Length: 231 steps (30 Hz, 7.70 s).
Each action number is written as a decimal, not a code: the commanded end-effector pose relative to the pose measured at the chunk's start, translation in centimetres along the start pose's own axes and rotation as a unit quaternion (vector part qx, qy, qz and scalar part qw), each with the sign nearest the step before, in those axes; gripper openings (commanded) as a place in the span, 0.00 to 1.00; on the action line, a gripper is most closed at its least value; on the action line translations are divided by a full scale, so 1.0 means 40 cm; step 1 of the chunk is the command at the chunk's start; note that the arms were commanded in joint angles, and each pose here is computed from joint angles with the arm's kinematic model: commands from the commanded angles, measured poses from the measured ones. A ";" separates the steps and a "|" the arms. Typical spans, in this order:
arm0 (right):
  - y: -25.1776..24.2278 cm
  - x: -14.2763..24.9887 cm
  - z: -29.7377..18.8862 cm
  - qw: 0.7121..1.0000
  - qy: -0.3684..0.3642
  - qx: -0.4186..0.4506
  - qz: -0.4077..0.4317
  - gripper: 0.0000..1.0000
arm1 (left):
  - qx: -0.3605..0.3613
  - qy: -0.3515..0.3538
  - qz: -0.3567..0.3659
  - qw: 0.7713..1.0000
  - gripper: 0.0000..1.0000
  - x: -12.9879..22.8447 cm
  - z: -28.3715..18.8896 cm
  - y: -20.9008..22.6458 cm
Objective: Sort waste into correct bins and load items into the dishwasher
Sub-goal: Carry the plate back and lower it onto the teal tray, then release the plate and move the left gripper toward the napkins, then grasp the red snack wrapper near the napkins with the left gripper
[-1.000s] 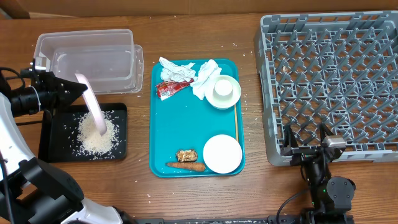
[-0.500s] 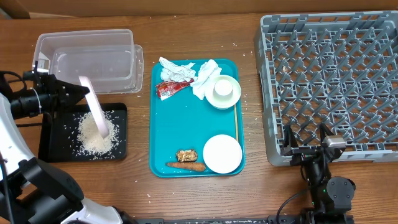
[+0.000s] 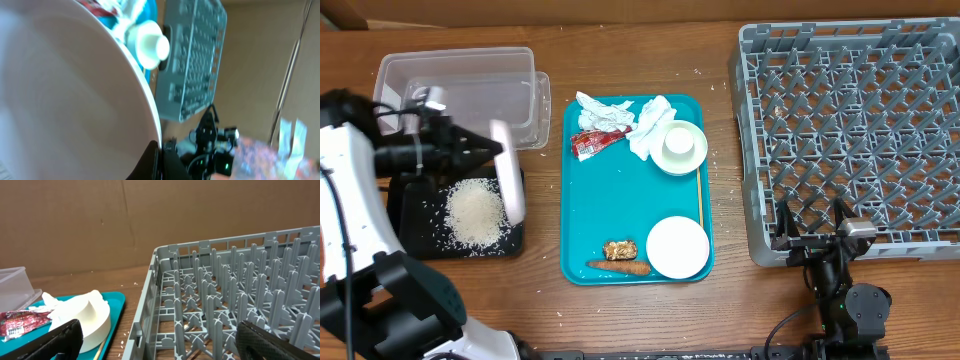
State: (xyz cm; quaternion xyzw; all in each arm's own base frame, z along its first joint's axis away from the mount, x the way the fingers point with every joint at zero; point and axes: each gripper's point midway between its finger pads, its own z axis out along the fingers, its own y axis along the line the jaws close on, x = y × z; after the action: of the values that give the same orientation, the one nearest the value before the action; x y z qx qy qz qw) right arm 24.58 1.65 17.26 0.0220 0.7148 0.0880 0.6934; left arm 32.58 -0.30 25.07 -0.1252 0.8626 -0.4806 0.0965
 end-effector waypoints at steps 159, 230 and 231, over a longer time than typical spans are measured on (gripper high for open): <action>0.000 0.004 0.000 1.000 -0.002 0.000 -0.002 1.00 | -0.396 0.064 0.530 0.747 0.82 -0.191 0.552 0.133; 0.000 0.004 0.000 1.000 -0.002 0.000 -0.002 1.00 | -0.455 0.058 0.456 0.763 0.04 -0.200 0.483 -0.012; 0.000 0.004 0.000 1.000 -0.002 0.000 -0.002 1.00 | -0.455 0.058 0.456 0.763 0.04 -0.199 0.477 -0.020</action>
State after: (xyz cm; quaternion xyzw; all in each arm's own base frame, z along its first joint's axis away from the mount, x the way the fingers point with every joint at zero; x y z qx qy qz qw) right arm 24.58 1.65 17.26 0.0222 0.7148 0.0880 0.6934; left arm 45.00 -13.74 13.10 0.3038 0.9384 0.0622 0.1527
